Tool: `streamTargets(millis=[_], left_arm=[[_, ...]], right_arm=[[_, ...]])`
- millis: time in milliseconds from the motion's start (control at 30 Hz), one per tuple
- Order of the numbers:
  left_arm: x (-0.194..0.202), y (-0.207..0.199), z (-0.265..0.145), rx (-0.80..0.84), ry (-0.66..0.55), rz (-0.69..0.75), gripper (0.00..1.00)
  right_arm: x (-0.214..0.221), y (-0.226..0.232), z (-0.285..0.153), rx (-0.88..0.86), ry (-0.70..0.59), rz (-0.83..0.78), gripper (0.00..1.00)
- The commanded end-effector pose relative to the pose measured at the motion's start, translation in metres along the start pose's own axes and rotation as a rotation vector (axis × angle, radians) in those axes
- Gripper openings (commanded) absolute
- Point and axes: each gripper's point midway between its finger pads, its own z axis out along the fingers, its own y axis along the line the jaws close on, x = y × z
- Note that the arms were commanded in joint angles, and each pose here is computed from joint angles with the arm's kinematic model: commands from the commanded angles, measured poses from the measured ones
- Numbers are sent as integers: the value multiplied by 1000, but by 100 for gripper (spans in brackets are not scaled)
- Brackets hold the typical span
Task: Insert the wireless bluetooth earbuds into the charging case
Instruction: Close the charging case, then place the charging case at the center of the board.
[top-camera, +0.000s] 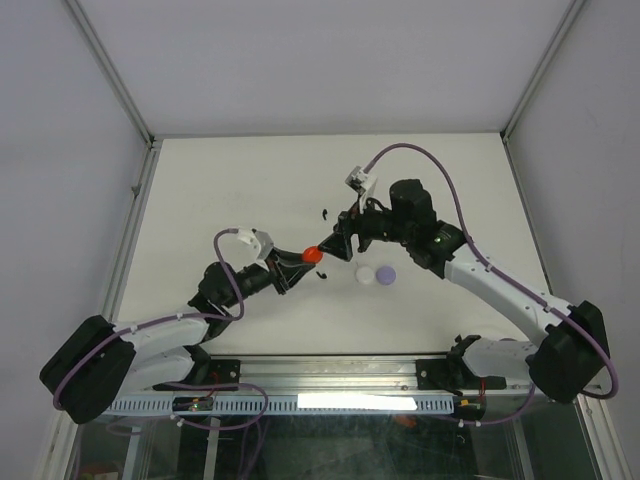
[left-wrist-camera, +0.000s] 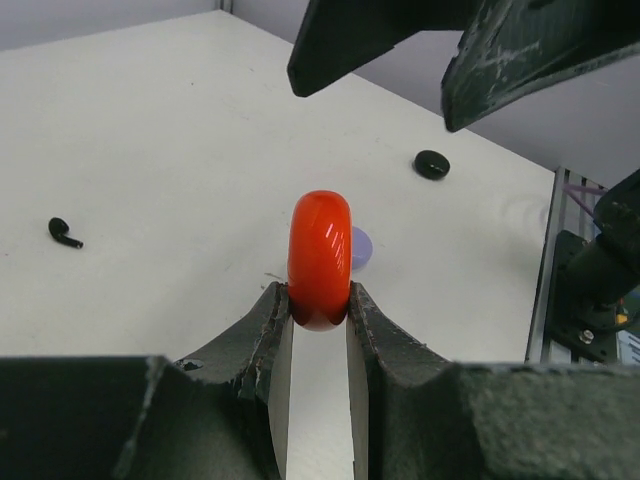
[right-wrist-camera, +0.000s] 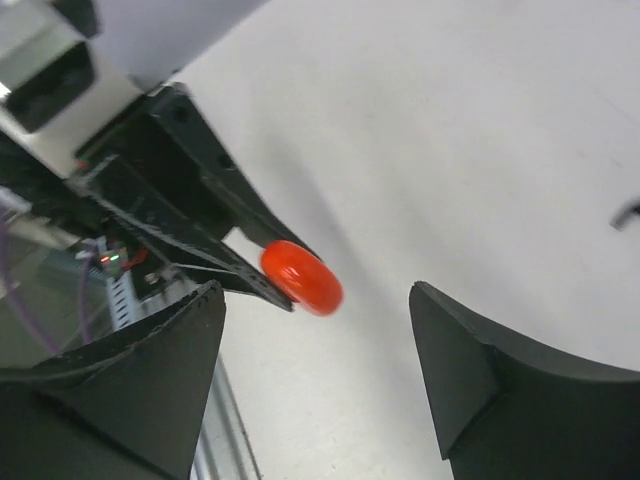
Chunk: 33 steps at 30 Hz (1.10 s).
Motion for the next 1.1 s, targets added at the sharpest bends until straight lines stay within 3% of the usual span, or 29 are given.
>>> streamTargets(millis=[0, 200, 400, 767, 1067], left_arm=[[-3, 8, 24, -49, 48, -163, 0], [45, 17, 59, -80, 321, -346, 0], [85, 20, 89, -93, 502, -513, 1], [135, 34, 130, -149, 652, -653, 13], [149, 34, 142, -194, 724, -637, 38]], right_arm=[[6, -59, -36, 405, -35, 56, 78], [40, -104, -77, 750, -24, 140, 78], [62, -117, -100, 881, -35, 179, 80], [89, -125, -113, 945, -41, 192, 80], [99, -128, -122, 1002, -16, 254, 88]])
